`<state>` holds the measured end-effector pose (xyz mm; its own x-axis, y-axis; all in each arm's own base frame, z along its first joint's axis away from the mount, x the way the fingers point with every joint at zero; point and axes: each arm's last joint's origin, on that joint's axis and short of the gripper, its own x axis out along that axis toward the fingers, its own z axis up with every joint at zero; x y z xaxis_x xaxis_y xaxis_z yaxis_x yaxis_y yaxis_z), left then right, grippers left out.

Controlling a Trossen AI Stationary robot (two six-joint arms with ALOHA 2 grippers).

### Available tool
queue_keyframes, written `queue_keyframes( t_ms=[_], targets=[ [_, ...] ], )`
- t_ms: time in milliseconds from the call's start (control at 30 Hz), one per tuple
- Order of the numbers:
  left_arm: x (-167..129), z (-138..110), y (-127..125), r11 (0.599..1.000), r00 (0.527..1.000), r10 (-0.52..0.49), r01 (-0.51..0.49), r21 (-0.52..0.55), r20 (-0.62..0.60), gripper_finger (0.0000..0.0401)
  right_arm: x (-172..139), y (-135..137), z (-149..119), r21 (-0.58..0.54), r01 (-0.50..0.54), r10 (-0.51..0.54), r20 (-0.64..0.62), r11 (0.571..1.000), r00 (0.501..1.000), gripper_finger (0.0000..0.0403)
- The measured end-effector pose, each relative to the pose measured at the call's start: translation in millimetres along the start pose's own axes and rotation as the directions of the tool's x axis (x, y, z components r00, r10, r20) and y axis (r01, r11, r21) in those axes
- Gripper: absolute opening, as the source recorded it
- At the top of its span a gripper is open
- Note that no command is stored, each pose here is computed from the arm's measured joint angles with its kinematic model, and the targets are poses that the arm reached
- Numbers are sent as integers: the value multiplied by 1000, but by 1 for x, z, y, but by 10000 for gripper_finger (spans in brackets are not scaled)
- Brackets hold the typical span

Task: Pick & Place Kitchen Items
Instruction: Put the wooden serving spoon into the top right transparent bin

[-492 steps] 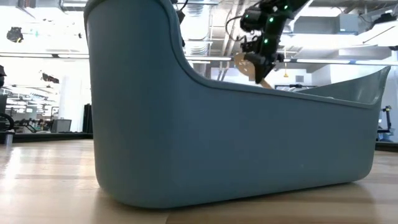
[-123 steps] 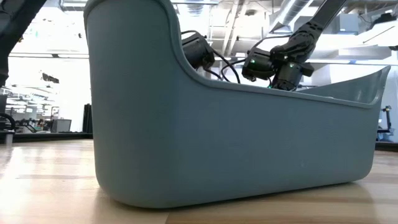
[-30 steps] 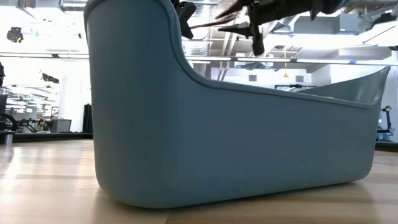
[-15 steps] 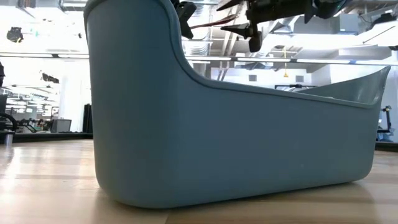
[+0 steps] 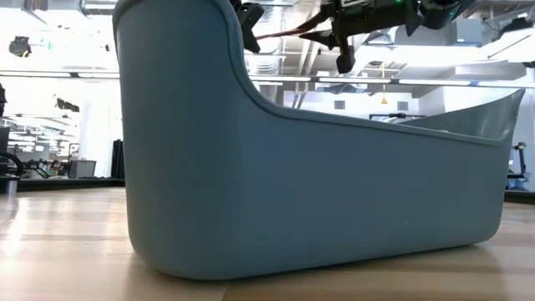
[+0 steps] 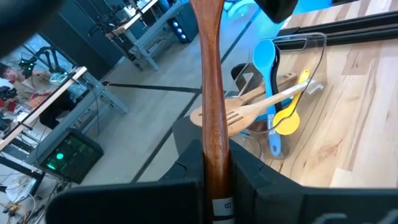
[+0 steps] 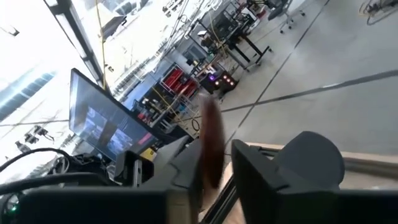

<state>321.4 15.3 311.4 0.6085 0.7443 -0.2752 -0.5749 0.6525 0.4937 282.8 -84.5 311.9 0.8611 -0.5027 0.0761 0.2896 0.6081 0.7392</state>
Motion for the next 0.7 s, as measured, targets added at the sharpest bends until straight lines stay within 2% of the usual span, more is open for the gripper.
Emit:
queue_keyframes(
  t_ms=[167,400,700],
  targets=[
    [0,0,0,1000,1000,3,-3,6,-4,15,0,1,0,-30,-5,5,4,1000,1000,16],
    [0,0,0,1000,1000,0,0,3,-3,20,0,1,0,-52,-8,8,-3,999,1000,10],
    [0,0,0,1000,1000,-1,1,-7,4,49,0,1,-1,-67,-19,18,-23,998,1000,10]
  ],
)
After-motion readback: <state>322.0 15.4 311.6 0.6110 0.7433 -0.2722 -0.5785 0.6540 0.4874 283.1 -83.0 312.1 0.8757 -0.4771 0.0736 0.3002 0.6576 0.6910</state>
